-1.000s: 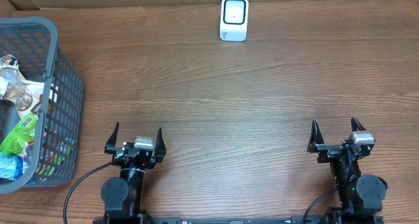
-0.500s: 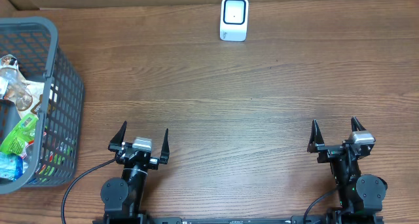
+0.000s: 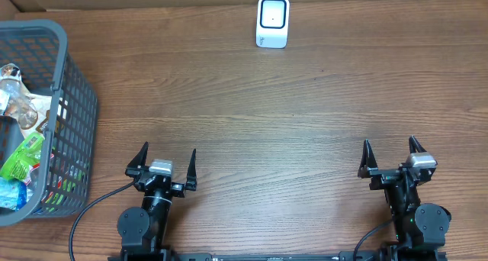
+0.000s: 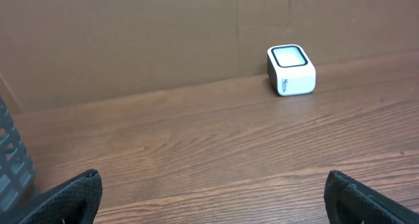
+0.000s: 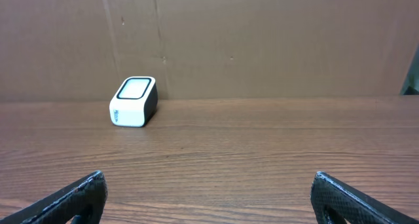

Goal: Scan the item barcode

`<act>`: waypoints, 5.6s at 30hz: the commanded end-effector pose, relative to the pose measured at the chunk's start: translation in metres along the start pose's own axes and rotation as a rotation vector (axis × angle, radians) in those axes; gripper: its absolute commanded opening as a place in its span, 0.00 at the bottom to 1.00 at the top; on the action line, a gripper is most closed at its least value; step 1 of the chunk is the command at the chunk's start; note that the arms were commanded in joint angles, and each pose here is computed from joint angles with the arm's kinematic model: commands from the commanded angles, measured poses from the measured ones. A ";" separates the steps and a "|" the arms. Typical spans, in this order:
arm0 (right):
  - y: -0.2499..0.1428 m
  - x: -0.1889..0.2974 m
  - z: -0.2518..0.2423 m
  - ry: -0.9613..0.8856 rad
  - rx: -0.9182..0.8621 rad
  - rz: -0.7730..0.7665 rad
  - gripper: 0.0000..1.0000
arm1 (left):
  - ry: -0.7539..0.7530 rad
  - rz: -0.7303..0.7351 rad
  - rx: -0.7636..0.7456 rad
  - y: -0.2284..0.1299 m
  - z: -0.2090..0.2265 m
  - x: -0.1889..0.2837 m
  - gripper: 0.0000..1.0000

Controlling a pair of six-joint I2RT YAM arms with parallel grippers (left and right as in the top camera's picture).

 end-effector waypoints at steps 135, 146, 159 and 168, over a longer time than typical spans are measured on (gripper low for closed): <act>0.072 -0.121 0.062 0.095 -0.251 0.943 1.00 | 0.881 1.121 0.726 -0.035 0.399 -0.052 0.96; 0.068 -0.116 0.062 0.086 -0.259 0.969 1.00 | 0.860 1.186 0.632 -0.094 0.388 -0.109 0.97; 0.063 -0.108 0.061 0.073 -0.272 1.009 1.00 | 0.794 1.315 0.699 -0.182 0.364 -0.128 0.95; 0.058 -0.100 0.061 0.061 -0.285 1.047 1.00 | 0.756 1.316 0.729 -0.221 0.354 -0.144 0.93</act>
Point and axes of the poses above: each gripper's point midway between its finger pads, its own x axis back along the fingers, its own z axis along the line the jaws close on, y = z × x, the point moved 1 cm from there along x, back along the fingers, and after that the axes turned 12 degrees about -x, right-handed, at the moved point
